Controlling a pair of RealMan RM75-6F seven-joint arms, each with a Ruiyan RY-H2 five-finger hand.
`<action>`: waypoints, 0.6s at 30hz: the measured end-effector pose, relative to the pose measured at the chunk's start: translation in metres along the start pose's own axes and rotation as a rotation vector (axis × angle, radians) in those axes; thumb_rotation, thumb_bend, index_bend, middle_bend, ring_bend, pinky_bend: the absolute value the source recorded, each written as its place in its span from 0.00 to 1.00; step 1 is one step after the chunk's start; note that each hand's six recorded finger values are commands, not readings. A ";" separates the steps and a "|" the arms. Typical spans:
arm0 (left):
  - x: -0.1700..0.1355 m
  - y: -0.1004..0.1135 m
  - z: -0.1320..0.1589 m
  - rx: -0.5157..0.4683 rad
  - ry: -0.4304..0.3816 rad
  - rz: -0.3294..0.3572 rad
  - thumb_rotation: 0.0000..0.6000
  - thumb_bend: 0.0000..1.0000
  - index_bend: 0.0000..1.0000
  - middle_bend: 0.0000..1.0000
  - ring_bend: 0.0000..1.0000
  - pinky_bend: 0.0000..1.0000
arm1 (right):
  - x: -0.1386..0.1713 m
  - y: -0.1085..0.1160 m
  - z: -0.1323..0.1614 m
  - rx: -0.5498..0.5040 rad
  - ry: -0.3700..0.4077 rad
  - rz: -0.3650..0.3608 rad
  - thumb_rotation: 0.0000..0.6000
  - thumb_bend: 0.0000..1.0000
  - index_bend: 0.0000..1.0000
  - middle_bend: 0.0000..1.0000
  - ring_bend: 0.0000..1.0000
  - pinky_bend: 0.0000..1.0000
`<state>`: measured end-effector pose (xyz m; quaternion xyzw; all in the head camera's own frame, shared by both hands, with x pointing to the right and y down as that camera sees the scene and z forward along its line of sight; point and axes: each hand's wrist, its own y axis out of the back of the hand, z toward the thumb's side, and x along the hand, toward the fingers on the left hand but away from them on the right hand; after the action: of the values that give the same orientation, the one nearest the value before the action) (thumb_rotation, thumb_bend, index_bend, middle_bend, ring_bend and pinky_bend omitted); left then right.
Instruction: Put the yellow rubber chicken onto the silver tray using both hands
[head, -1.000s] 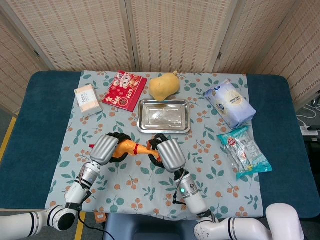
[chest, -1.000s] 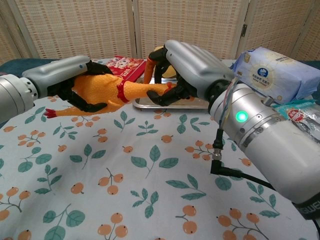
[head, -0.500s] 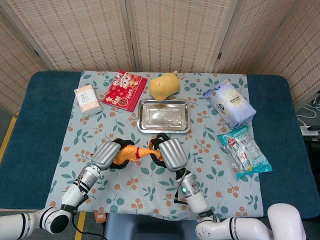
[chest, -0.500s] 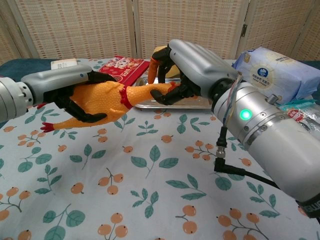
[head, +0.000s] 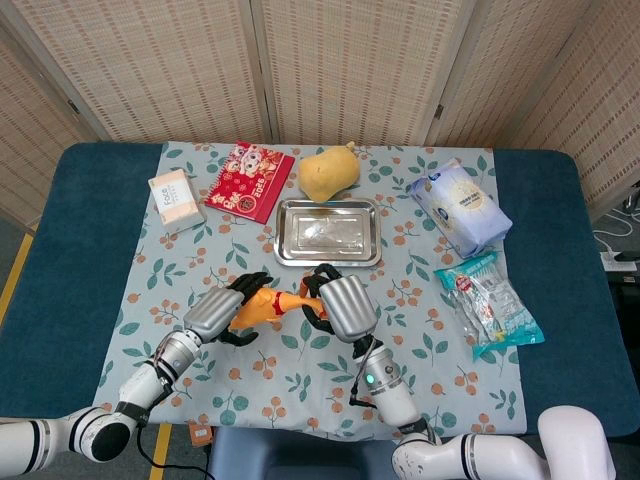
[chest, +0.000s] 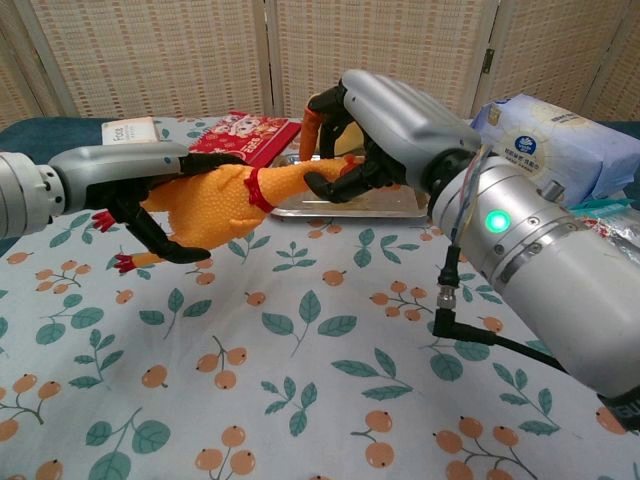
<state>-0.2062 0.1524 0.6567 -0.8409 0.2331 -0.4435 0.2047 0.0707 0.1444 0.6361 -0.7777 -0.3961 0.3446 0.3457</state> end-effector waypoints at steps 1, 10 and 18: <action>0.001 0.001 0.000 0.005 0.002 0.009 1.00 0.32 0.04 0.06 0.05 0.10 | 0.000 0.000 0.000 -0.003 0.001 0.000 1.00 0.42 0.97 0.76 0.85 1.00; 0.006 0.009 0.003 0.000 0.017 0.180 1.00 0.61 0.74 0.72 0.65 0.68 | 0.001 0.004 0.002 -0.024 0.008 -0.007 1.00 0.42 0.97 0.76 0.85 1.00; 0.006 0.014 0.007 0.041 0.018 0.278 1.00 0.72 0.93 0.92 0.85 0.88 | 0.001 0.008 0.002 -0.027 0.008 -0.010 1.00 0.42 0.97 0.76 0.85 1.00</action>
<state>-0.2004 0.1388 0.6496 -0.7921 0.3401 -0.4232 0.2789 0.0728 0.1419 0.6284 -0.7817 -0.4034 0.3341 0.3385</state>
